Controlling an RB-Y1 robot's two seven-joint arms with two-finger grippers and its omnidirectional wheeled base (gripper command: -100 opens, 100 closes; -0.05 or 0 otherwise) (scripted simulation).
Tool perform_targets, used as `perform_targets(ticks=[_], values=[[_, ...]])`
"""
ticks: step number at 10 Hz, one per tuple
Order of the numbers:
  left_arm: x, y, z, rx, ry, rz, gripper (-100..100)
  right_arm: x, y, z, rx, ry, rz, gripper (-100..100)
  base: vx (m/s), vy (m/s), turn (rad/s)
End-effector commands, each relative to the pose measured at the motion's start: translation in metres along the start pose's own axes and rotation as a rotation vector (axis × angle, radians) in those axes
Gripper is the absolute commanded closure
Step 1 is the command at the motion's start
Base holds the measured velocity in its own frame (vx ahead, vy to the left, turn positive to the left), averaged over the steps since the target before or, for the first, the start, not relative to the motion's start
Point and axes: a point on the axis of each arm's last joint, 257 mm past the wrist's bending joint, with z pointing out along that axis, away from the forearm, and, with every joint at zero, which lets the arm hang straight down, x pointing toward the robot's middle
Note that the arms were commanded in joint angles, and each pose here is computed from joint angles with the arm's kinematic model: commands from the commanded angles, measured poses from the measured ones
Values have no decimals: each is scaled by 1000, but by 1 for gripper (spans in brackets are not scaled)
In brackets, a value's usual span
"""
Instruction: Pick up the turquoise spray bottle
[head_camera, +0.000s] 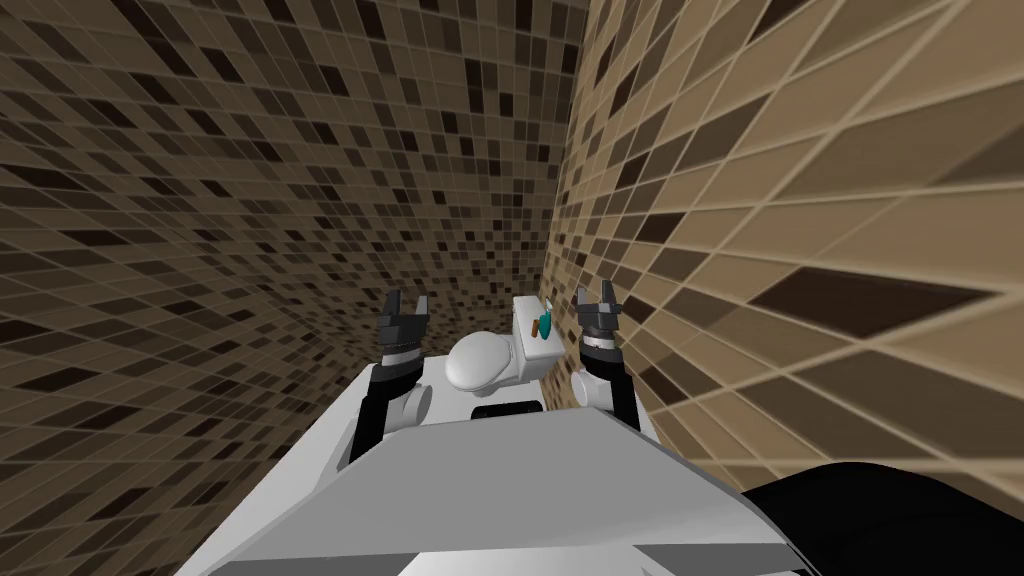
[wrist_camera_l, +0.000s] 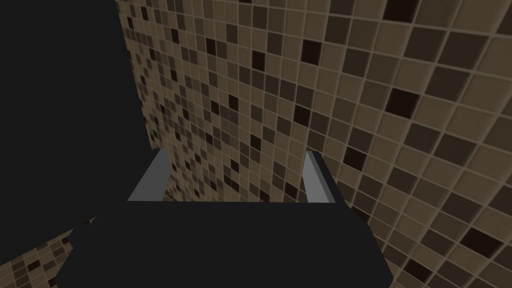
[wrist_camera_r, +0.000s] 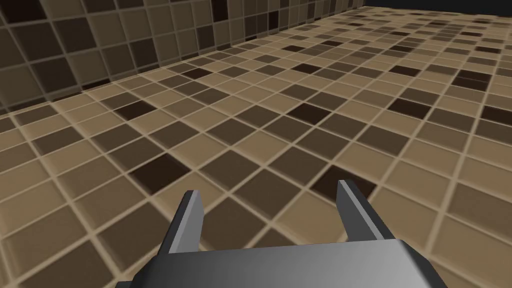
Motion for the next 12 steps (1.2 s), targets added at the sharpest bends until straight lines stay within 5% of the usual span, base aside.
perform_targets(ticks=[1, 6, 12], values=[[0, 0, 0, 0, 0, 0, 0, 8, -5, 0, 14, 39, -9, -100, -24, 4, -13], [0, 0, 0, 0, 0, 0, 0, 49, -45, 0, 103, 196, -45, -100, -110, 31, -33], [0, 0, 0, 0, 0, 0, 0, 117, -114, -13, 249, 403, -116, -100, -219, 46, -61]])
